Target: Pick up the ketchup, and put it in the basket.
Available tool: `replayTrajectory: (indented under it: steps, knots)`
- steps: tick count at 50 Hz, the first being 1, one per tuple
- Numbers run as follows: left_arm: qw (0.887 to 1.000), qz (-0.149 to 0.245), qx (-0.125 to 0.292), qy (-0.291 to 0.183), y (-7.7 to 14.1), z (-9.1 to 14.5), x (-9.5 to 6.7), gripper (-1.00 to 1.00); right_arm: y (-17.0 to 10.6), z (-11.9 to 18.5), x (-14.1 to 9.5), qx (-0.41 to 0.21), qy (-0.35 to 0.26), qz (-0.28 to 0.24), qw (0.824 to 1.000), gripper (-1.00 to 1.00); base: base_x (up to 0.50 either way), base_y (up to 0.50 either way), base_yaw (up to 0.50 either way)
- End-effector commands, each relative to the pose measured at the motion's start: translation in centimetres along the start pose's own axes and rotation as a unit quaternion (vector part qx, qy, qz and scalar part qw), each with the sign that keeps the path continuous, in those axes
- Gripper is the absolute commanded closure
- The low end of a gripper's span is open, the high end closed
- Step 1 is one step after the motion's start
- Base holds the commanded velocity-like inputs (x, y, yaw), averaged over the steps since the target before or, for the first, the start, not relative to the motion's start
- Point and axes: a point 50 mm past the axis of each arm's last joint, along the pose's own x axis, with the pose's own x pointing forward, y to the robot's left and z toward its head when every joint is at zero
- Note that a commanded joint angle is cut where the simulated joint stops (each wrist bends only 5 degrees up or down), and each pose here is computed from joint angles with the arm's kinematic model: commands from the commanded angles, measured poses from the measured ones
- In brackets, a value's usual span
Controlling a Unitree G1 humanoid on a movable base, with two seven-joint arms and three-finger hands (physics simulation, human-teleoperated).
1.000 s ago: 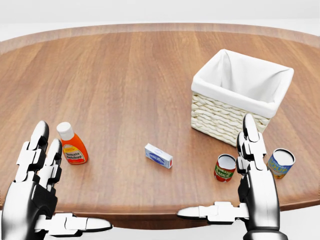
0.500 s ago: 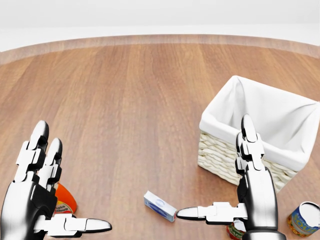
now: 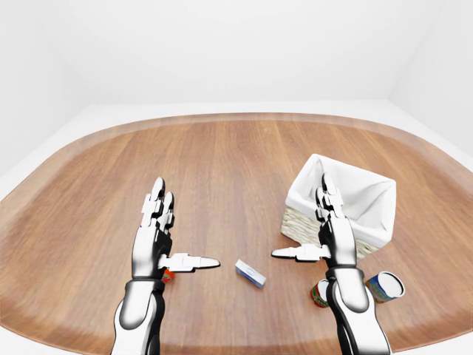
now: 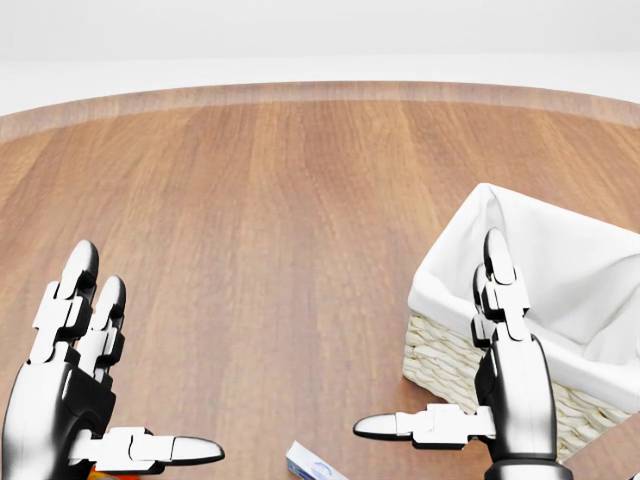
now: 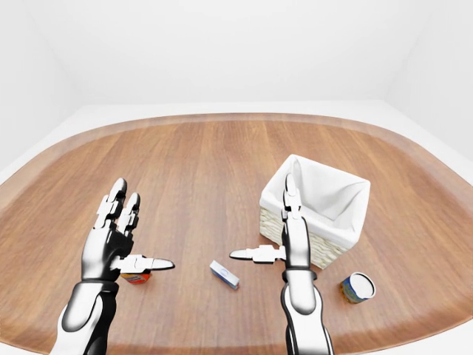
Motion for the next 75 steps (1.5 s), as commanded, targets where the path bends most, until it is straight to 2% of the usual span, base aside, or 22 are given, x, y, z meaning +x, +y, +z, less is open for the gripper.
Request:
replayTrajectory:
  steps: [1, 10, 15, 25, 35, 39, 44, 55, 66, 75]
  knots:
    - [1.0, 0.001, -0.001, 0.001, 0.0, 0.0, -0.1, -1.0, 0.0, -0.1, -0.1, 0.0, 0.002, -0.001, 1.0, -1.0, 0.5, 0.0, 0.0]
    - [1.0, 0.001, -0.004, 0.001, 0.0, 0.0, -0.1, -1.0, -0.1, 0.0, -0.1, 0.002, 0.0, 0.0, 1.0, -1.0, 0.47, 0.0, 0.0]
    - [1.0, 0.0, -0.014, 0.0, 0.2, 0.0, -0.1, -1.0, -0.2, 0.1, -0.2, 0.003, -0.003, -0.005, 1.0, -1.0, 0.0, 0.0, 0.0]
    - [1.0, 0.003, -0.009, 0.002, 0.3, -0.2, 0.0, -1.0, -0.1, 0.2, -0.2, 0.005, -0.009, -0.003, 1.0, -1.0, 0.0, 0.0, 0.0]
    - [1.0, 0.019, -0.02, -0.015, 1.3, 0.4, 0.5, -1.0, 0.0, 0.0, -0.1, 0.007, -0.007, 0.0, 1.0, -1.0, 0.0, 0.0, 0.0]
    - [1.0, 0.021, -0.011, -0.002, 1.5, -0.1, 0.4, -1.0, -0.1, 0.1, -0.1, 0.007, -0.008, -0.001, 1.0, -1.0, 0.0, 0.0, 0.0]
    - [0.999, 0.035, 0.008, 0.028, 2.4, -1.6, 0.8, -1.0, 0.0, 0.1, -0.1, 0.006, -0.008, -0.001, 1.0, -1.0, 0.0, 0.0, 0.0]
    - [0.996, 0.072, 0.041, 0.035, 4.6, -2.7, 1.2, -1.0, -0.1, 0.1, -0.2, 0.007, -0.008, -0.001, 1.0, -1.0, 0.0, 0.0, 0.0]
    - [0.99, 0.117, 0.069, 0.026, 7.6, -1.4, 0.9, -1.0, 0.0, 0.0, -0.2, 0.006, -0.006, 0.001, 1.0, -1.0, 0.0, 0.0, 0.0]
    - [0.987, 0.139, 0.078, 0.025, 9.0, -0.7, 0.1, -1.0, 0.1, -0.2, -0.1, 0.005, -0.003, 0.002, 1.0, -1.0, 0.0, 0.0, 0.0]
